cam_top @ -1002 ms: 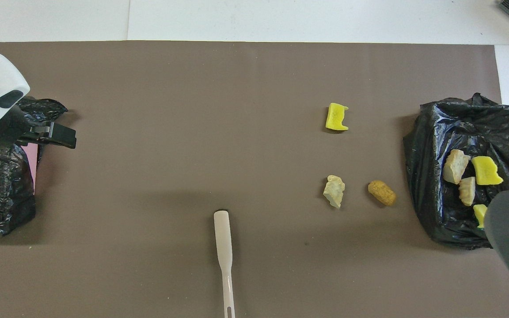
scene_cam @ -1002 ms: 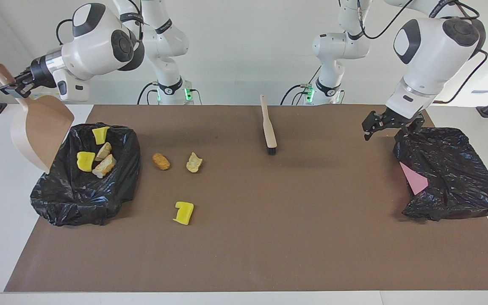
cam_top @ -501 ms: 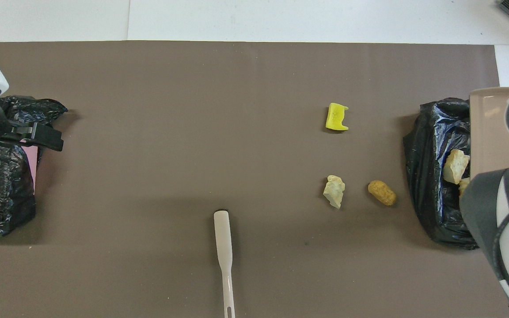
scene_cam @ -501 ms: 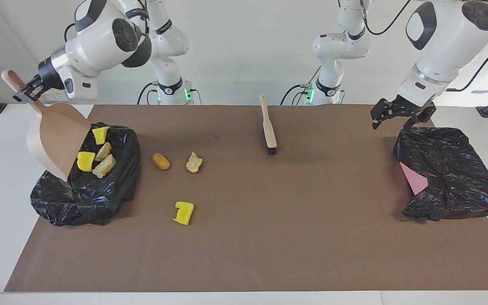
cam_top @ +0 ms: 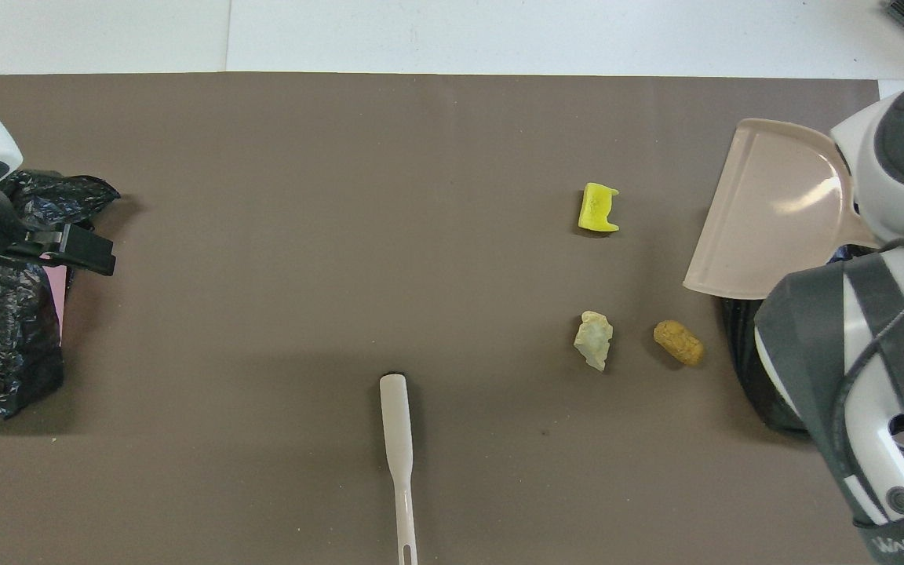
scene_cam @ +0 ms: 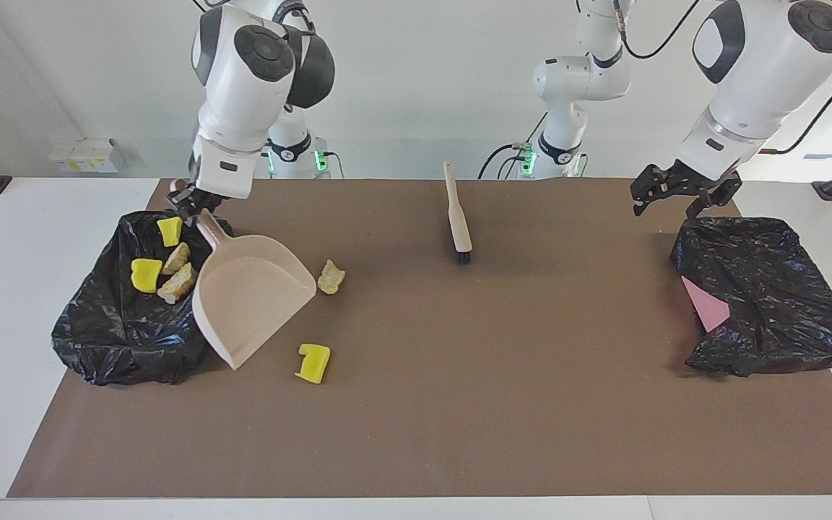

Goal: Sweep and dump trash in bin

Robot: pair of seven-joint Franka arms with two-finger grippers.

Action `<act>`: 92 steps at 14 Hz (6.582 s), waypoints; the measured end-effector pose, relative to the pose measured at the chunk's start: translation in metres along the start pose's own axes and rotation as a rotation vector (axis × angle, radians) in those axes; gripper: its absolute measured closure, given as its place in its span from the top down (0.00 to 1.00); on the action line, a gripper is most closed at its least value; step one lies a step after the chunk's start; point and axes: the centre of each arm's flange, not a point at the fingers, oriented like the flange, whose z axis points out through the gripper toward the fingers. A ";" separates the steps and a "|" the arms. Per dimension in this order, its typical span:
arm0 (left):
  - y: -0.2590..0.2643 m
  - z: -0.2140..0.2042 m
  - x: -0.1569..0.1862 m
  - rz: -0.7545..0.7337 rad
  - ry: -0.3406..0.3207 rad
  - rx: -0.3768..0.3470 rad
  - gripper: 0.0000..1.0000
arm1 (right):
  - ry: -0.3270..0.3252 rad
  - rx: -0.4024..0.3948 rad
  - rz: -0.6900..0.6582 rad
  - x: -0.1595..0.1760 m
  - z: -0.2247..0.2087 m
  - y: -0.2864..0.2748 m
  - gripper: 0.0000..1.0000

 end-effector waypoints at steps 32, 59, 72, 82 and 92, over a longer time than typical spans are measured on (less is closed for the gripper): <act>-0.001 -0.001 -0.001 -0.001 0.002 0.000 1.00 | 0.228 0.539 0.867 0.307 -0.007 -0.251 0.33; 0.088 0.072 0.061 0.033 0.080 -0.022 1.00 | 0.147 0.509 0.695 0.108 -0.105 -0.343 1.00; 0.251 0.186 0.084 0.028 0.122 -0.055 1.00 | 0.169 0.565 0.638 0.080 -0.003 -0.462 1.00; 0.308 0.250 0.075 -0.011 0.084 -0.053 0.63 | 0.191 0.571 0.639 0.102 0.048 -0.491 1.00; 0.279 0.202 0.080 -0.048 0.130 -0.052 0.31 | 0.191 0.570 0.636 0.101 0.048 -0.493 0.31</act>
